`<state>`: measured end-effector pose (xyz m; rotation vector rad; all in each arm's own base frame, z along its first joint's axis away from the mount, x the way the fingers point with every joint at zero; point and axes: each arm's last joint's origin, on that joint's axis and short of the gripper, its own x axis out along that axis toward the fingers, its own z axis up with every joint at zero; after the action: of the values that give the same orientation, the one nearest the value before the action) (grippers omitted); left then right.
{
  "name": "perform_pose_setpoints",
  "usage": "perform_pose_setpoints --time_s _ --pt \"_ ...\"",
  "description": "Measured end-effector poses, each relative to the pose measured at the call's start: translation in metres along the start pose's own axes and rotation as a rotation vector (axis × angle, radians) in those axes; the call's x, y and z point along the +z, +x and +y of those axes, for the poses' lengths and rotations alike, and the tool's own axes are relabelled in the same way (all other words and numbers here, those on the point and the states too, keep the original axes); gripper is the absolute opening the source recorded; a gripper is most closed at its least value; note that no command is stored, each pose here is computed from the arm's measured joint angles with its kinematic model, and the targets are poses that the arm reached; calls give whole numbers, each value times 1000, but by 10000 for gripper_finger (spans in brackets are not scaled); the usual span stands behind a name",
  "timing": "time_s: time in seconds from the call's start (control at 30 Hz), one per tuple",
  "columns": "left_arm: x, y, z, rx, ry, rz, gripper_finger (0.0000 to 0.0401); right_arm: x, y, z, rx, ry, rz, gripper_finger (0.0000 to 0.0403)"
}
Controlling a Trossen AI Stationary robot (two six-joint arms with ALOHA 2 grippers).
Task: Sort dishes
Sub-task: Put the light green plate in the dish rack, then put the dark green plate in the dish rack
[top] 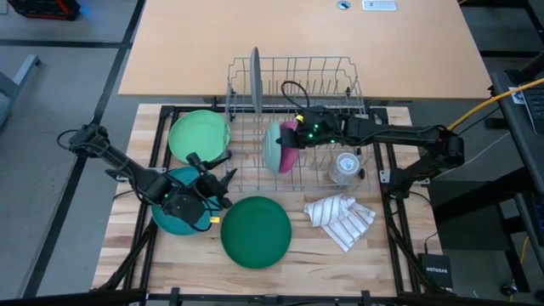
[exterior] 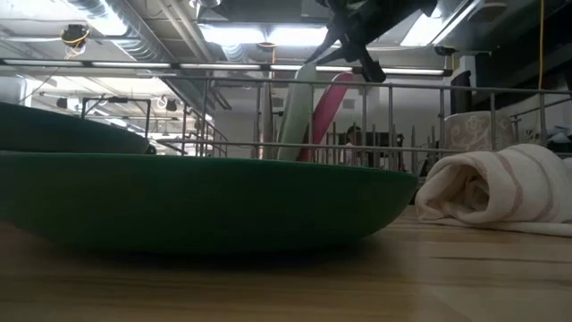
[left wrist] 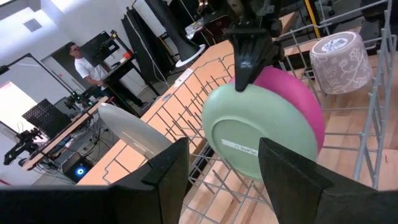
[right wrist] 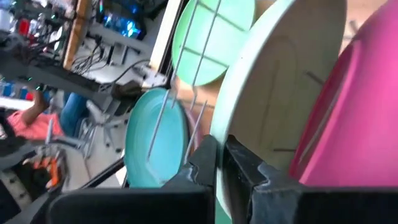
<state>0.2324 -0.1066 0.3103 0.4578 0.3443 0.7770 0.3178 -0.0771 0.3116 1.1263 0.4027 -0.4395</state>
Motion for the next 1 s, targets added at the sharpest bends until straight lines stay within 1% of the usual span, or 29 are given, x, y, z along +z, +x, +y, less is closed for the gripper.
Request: perform_pose_setpoints --time_s 0.27,0.4,0.57,0.7,0.83,1.0 --pt "-1 0 0 -3 -5 4 182 2 0 -1 -41 0 -80 18" --pt "-3 0 0 -3 -1 11 182 2 0 -1 -47 -2 -74 37" --pt "-6 0 0 -2 -4 19 182 -1 0 -1 -11 -3 4 75" --pt "-6 0 0 -2 -11 20 182 -2 0 -1 -2 -2 37 95" --pt "-6 0 0 -2 -8 21 182 -3 0 -1 0 -1 59 105" --pt "-7 0 1 -2 -1 24 182 -2 -2 -1 18 3 85 107"
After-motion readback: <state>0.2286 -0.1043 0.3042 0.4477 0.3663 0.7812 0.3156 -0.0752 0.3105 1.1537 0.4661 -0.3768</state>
